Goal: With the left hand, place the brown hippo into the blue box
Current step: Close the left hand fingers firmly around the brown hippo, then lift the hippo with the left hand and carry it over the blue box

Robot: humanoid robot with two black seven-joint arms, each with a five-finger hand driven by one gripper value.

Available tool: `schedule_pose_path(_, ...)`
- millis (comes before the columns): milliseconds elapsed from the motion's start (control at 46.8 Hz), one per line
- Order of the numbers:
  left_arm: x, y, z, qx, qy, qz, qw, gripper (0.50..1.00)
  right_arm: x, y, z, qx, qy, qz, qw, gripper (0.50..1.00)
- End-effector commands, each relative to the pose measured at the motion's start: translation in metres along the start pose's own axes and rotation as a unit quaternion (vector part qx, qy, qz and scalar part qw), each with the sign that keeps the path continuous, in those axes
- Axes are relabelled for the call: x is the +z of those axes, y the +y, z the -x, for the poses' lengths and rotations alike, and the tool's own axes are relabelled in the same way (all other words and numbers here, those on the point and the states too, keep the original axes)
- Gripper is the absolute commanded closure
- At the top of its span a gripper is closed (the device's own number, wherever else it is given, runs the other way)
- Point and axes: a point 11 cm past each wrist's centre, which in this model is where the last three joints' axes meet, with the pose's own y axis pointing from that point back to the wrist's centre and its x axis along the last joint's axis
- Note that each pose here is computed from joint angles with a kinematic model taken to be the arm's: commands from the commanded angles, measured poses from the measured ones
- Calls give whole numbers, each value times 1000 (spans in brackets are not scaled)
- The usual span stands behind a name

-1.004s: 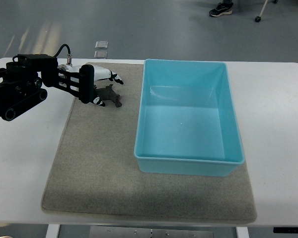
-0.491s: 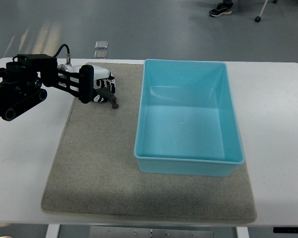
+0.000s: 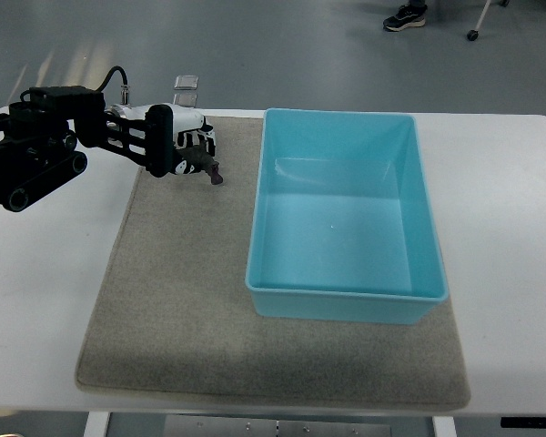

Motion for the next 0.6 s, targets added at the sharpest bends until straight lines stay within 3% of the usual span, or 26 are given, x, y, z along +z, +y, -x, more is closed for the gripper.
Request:
schedule_pose_path(0, 3, 0, -7, 7, -2, 4, 1000, 1000, 0, 0, 0, 0, 1, 0, 1000, 564)
schedule_pose_path(406, 15, 19, -73, 77, -22, 19, 997, 1000, 0, 0, 0, 0, 0, 0, 1000, 564)
schedule_pose_path(577, 38, 21, -86, 101, -16, 55, 993, 1000, 0, 0, 0, 0, 1, 0, 1000, 564)
